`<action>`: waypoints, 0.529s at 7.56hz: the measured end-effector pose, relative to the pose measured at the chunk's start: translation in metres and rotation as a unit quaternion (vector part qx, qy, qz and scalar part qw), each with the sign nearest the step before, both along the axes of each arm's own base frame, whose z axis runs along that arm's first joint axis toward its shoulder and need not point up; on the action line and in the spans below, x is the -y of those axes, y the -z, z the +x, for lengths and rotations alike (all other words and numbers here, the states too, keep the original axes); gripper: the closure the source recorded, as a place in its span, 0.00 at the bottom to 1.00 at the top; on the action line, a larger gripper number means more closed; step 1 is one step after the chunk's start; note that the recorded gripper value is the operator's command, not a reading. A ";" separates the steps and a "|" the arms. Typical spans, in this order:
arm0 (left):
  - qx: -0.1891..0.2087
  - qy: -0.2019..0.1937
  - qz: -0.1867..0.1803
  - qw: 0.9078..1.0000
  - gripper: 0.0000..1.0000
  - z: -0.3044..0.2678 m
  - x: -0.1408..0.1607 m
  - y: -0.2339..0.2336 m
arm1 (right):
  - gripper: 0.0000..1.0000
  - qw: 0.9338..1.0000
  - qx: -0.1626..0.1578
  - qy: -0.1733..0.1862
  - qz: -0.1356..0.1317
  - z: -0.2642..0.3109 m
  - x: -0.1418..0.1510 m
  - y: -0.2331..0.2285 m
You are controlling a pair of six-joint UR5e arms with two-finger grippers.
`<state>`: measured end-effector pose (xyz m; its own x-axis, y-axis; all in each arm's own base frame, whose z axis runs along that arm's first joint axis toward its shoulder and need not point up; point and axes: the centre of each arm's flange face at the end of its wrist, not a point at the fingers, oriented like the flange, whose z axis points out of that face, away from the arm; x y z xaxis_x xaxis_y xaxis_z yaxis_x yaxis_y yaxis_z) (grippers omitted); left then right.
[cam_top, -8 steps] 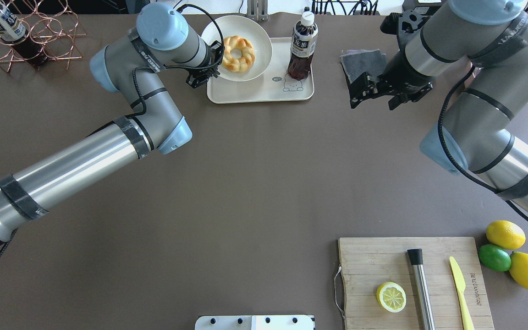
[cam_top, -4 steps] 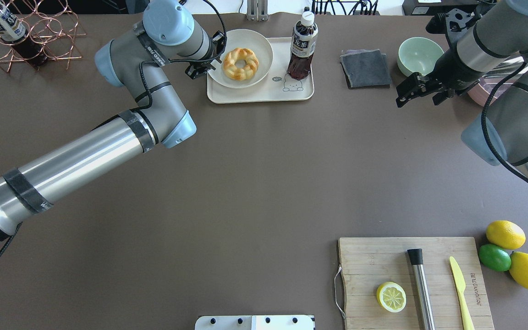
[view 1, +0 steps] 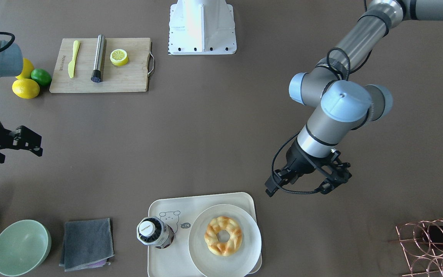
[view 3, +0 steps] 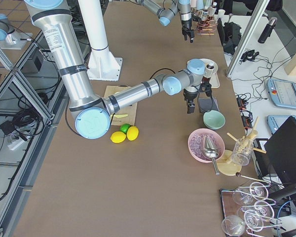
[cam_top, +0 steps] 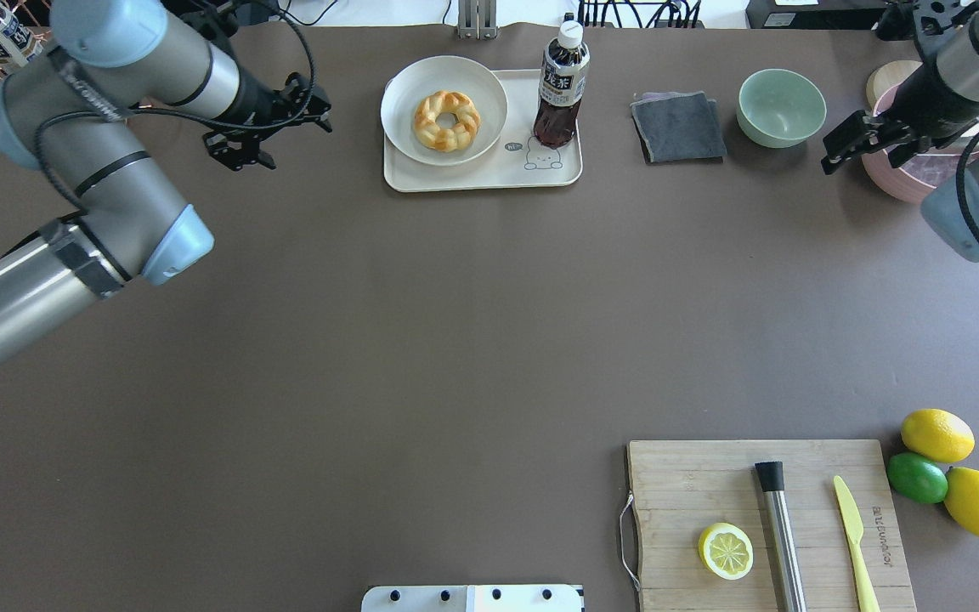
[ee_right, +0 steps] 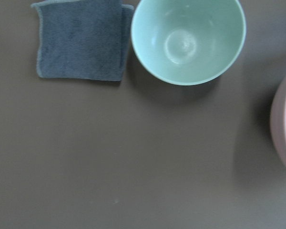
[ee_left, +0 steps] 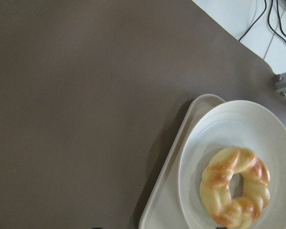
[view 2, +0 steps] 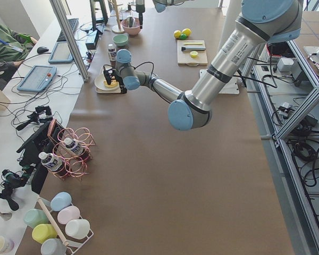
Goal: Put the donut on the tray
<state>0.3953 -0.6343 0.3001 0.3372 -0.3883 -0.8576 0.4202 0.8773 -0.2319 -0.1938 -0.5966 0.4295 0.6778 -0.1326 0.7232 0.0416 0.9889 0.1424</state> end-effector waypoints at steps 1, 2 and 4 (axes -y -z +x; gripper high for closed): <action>0.024 -0.039 0.036 0.998 0.01 -0.037 -0.022 -0.043 | 0.00 1.000 -0.013 -0.003 0.000 0.032 0.008 -0.029; 0.062 -0.076 0.078 0.992 0.01 -0.074 -0.037 -0.094 | 0.00 1.000 -0.027 -0.001 0.002 0.071 0.013 -0.063; 0.124 -0.139 0.143 0.972 0.01 -0.171 -0.049 -0.188 | 0.00 0.998 -0.056 0.020 0.005 0.153 0.013 -0.115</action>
<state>0.2246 -0.5848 0.4878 0.6052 -0.0096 -0.7960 0.1694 0.9786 0.1170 -0.0413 -0.6098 0.5441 0.7481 -0.1681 0.6419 0.0966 0.9847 0.1453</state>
